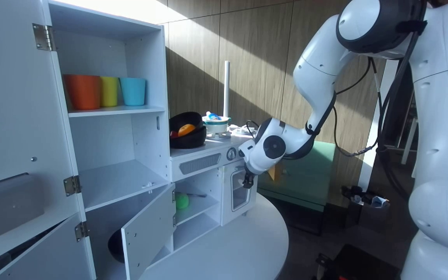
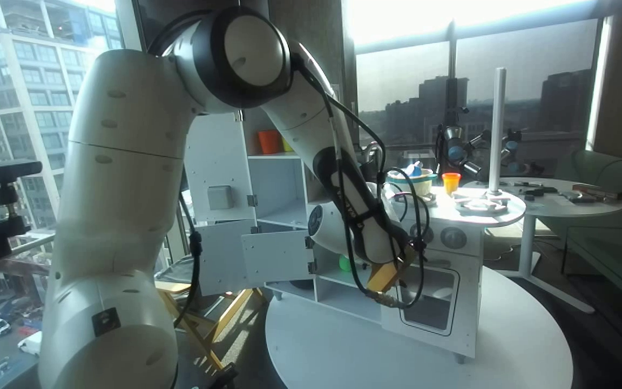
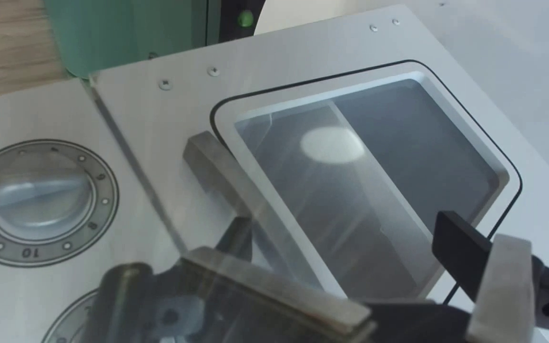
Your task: Pull open the doors to the three compartments
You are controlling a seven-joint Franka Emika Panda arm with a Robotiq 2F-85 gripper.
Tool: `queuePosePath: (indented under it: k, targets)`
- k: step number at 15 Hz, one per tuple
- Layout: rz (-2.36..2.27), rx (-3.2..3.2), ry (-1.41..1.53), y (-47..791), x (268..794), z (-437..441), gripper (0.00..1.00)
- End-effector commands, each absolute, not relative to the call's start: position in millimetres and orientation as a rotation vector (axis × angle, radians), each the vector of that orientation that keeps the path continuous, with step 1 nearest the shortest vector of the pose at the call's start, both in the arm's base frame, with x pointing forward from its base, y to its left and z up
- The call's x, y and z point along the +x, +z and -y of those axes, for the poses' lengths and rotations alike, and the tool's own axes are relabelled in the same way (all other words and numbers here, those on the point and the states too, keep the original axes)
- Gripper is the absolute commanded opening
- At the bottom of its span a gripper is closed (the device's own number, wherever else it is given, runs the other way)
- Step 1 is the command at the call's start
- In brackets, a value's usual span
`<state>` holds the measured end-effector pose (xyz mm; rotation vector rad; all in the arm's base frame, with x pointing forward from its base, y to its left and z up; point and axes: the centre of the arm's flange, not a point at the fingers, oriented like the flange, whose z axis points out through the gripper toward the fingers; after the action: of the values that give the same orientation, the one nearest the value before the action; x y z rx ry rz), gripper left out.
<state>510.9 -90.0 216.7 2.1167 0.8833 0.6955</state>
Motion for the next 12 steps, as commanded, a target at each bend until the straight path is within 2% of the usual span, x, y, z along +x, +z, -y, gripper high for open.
queuePosePath:
  k: [1, 6, 12]
  targets:
    - [-0.895, 2.126, 0.581, 228, 508, 105, 1.00]
    - [-0.923, 2.149, 0.436, 234, 503, 119, 1.00]
    - [-1.084, 2.231, 0.534, 263, 487, 94, 1.00]
